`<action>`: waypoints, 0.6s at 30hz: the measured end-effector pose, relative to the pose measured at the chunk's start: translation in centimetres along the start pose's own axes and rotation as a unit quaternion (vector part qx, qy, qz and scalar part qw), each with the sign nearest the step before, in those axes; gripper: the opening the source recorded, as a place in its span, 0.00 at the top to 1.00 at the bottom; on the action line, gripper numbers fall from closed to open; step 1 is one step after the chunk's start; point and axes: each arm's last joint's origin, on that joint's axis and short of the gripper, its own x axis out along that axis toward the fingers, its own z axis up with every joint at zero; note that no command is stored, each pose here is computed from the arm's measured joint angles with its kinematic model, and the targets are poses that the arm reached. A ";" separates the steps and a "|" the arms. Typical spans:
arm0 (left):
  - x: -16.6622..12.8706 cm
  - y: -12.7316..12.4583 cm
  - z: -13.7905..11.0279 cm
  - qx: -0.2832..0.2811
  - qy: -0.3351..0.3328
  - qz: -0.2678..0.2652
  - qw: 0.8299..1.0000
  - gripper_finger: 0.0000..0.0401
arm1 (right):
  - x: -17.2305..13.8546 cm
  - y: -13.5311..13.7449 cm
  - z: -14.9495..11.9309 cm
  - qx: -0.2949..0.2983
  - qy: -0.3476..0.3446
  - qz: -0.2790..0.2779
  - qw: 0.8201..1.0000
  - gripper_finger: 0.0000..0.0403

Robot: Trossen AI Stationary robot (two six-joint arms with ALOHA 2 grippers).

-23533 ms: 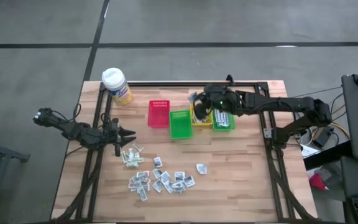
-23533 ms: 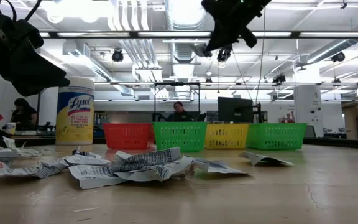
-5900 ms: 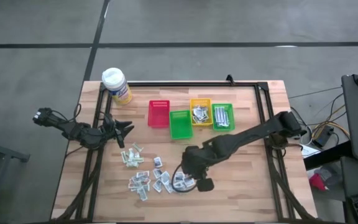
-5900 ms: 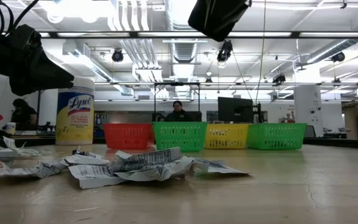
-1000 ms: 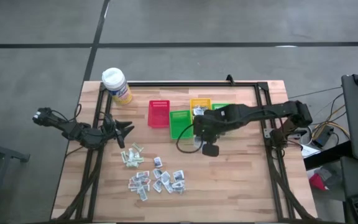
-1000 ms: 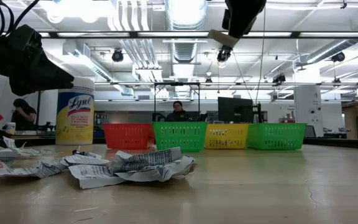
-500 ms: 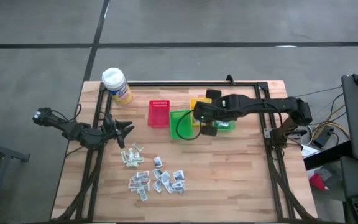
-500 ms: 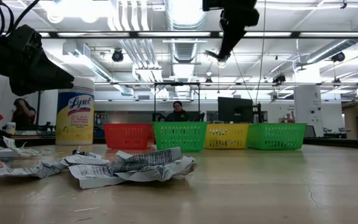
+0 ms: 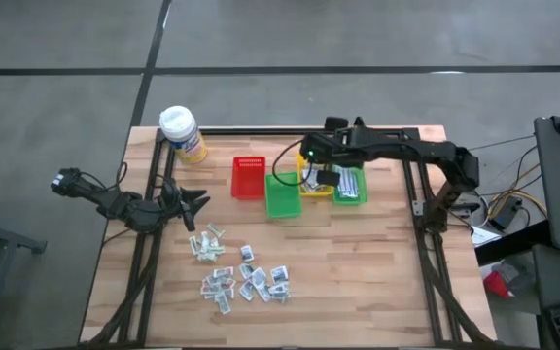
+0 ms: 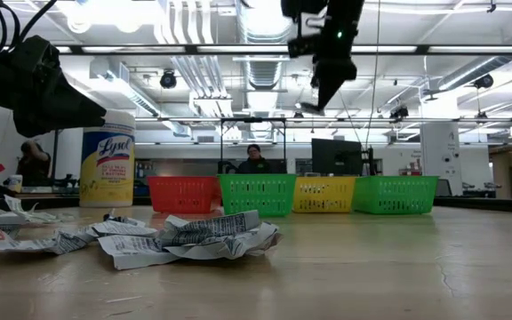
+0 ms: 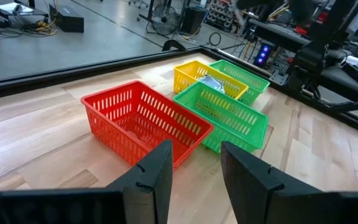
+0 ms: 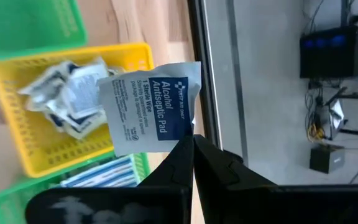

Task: Pick & Place First Aid Supplies
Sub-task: Put the alcohol pad into the yellow basket

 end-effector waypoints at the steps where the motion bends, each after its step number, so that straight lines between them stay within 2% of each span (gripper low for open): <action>1: 0.0 0.0 0.0 0.000 0.000 0.000 1.000 0.67 | 0.6 -0.1 0.1 -0.003 0.008 0.001 1.000 0.98; 7: 0.0 0.0 0.0 -0.001 -0.001 0.001 1.000 0.67 | 4.3 -0.5 0.7 -0.026 0.039 0.005 0.999 0.98; 13: 0.0 0.0 0.0 -0.005 -0.001 0.001 1.000 0.67 | 7.5 -0.8 1.2 -0.024 0.039 0.061 0.997 0.98; 18: 0.0 0.0 0.0 -0.005 -0.001 0.001 1.000 0.67 | 9.0 -0.5 1.3 -0.025 0.051 0.078 0.995 0.98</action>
